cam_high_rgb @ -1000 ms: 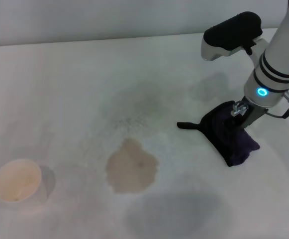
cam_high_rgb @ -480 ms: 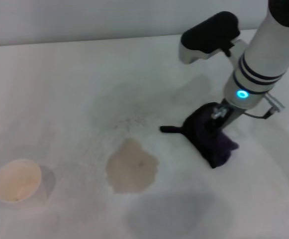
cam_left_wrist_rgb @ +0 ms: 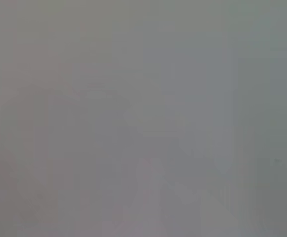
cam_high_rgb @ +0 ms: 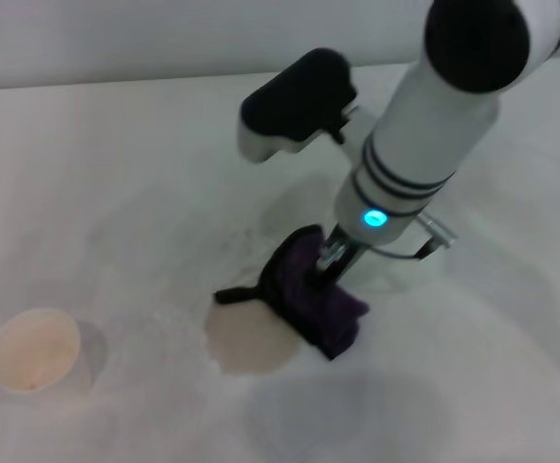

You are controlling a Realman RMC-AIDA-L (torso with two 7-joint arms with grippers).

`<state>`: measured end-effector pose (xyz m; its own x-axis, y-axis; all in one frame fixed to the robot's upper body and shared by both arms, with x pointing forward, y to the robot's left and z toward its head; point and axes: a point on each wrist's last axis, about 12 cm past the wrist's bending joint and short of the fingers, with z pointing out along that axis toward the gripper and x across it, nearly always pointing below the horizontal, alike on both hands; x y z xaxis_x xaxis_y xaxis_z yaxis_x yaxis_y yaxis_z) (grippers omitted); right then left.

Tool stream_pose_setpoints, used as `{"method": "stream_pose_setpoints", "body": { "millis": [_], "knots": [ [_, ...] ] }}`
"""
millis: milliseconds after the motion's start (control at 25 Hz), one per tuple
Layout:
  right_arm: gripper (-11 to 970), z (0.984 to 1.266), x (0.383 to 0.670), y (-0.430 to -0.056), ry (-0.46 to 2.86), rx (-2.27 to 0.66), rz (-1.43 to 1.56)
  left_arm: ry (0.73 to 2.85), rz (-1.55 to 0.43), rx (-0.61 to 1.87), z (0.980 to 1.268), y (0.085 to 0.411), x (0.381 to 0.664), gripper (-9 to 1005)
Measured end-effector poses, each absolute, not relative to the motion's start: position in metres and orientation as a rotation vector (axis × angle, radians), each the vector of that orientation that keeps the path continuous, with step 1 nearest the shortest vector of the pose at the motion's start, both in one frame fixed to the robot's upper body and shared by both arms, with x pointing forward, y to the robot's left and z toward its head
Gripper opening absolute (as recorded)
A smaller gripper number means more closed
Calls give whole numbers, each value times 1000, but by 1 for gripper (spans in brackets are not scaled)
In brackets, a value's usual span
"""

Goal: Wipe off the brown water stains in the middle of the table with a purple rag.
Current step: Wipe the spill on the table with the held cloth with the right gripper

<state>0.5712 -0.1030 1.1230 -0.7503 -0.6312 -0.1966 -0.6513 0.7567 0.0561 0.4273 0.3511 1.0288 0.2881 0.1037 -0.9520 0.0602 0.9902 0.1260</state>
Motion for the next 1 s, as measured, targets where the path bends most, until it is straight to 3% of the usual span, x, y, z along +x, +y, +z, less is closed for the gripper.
{"method": "stream_pose_setpoints", "body": {
  "millis": [480, 720, 1000],
  "knots": [
    [89, 1109, 532, -52, 2679, -1260, 425, 1275, 23, 154, 1029, 350, 427, 893],
    [90, 1110, 534, -50, 2650, -1257, 435, 1276, 21, 157, 1029, 350, 427, 893],
    [87, 1116, 560, -68, 2656, -1135, 328, 1283, 24, 156, 1028, 351, 423, 893]
  ]
}}
